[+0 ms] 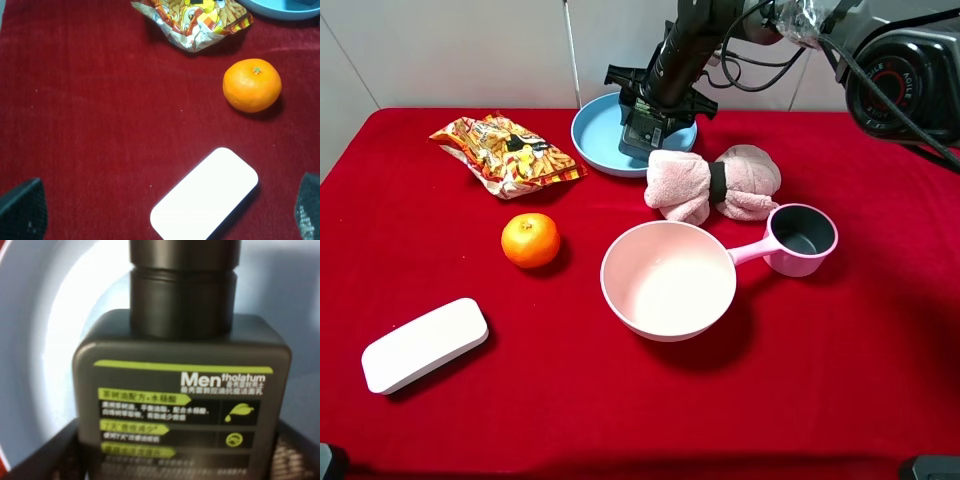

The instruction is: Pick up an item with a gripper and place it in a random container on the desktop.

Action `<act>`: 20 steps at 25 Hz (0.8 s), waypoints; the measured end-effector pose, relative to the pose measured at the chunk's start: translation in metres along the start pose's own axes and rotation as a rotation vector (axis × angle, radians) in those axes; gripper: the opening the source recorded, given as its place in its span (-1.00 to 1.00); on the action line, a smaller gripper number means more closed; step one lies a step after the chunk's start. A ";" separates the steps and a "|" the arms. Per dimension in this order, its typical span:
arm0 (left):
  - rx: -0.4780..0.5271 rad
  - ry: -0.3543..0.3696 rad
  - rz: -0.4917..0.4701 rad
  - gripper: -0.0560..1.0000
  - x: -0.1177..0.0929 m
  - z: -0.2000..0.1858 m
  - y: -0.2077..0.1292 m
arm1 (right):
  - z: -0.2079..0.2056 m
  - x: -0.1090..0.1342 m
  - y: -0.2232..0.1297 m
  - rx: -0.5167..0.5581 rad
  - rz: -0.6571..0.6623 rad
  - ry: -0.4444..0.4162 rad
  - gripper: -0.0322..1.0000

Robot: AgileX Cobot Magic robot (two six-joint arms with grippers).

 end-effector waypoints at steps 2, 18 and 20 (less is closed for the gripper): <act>0.000 0.000 0.000 0.99 0.000 0.000 0.000 | 0.000 0.001 0.001 -0.003 -0.002 0.004 0.28; 0.000 0.000 0.000 0.99 0.000 0.000 0.000 | -0.004 0.001 0.000 0.006 -0.034 0.000 0.40; 0.000 0.000 0.000 0.99 0.000 0.000 0.000 | -0.009 0.002 0.001 0.004 -0.043 -0.007 0.40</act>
Point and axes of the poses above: a point on each arm's last joint axis where the gripper is mounted, z pointing out along that axis toward the gripper, x along the wrist's bending axis when the last joint is at zero, y = z × x, the point moved 6 cm from there along z, pointing out along that axis toward the gripper, and after that the axes turned 5 degrees about z, right-handed, at the moved point
